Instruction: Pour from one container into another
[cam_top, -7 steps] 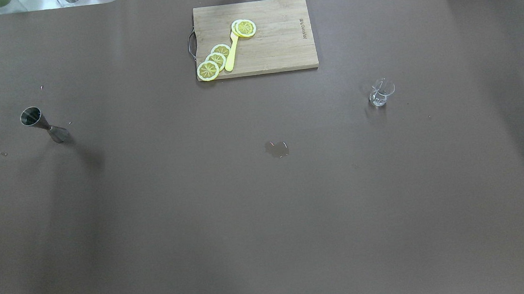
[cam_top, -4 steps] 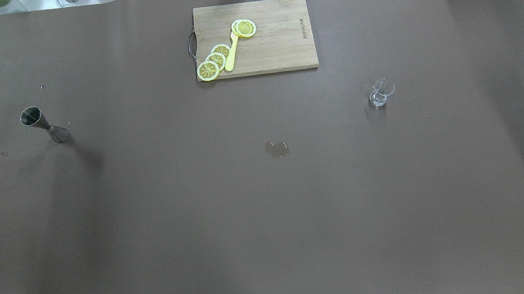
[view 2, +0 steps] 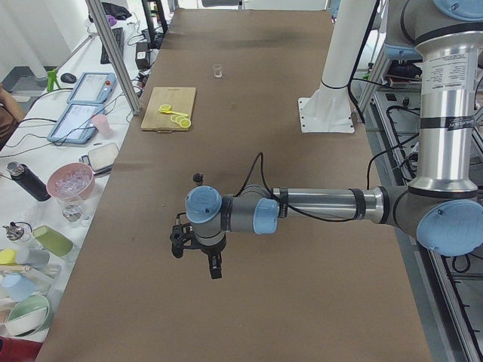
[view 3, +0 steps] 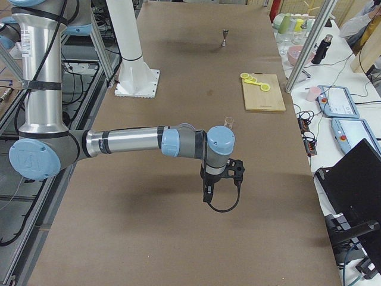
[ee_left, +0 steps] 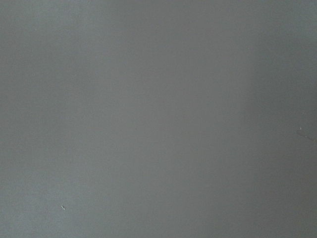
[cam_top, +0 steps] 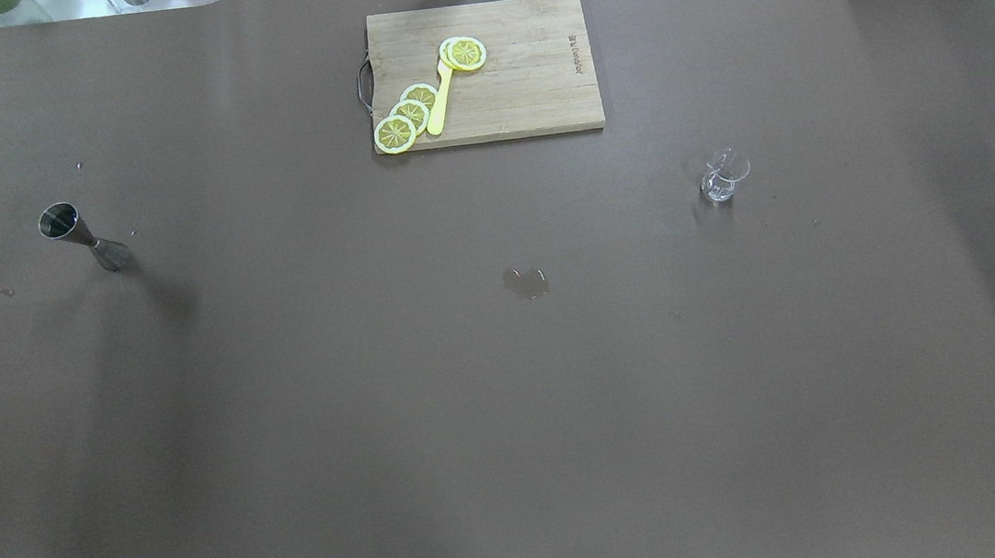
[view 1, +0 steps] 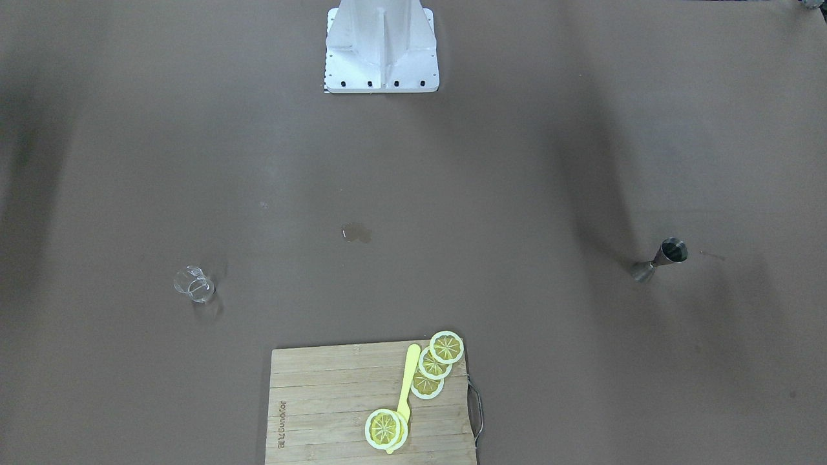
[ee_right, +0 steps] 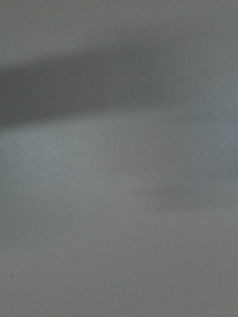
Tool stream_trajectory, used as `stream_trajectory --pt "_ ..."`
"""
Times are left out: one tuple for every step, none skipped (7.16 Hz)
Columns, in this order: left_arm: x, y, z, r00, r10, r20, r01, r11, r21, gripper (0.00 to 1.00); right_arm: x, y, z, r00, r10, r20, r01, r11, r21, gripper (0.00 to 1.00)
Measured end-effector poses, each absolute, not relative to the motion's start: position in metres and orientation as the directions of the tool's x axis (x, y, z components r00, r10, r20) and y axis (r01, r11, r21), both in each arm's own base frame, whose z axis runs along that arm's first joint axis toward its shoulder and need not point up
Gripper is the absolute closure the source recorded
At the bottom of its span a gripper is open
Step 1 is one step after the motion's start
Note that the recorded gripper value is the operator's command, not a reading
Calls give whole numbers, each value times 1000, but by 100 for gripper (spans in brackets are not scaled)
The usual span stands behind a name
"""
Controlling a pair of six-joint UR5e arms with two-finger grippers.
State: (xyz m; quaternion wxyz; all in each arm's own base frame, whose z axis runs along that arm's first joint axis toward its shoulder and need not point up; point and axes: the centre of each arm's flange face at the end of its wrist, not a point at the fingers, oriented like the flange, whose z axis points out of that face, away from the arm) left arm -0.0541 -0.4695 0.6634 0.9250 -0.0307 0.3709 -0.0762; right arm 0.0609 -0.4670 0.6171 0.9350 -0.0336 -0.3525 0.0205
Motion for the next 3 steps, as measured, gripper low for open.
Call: stream_trajectory --pt "-54 -469 664 713 -165 -681 118 986 -115 1 61 -467 618 751 62 658 -14 997 -77 0" --pt "-54 -469 665 713 -166 -681 118 986 -116 1 61 -467 618 751 62 658 -14 997 -78 0" --pt "-54 -469 665 714 -165 -681 118 986 -116 1 61 -467 618 751 62 658 -14 997 -78 0"
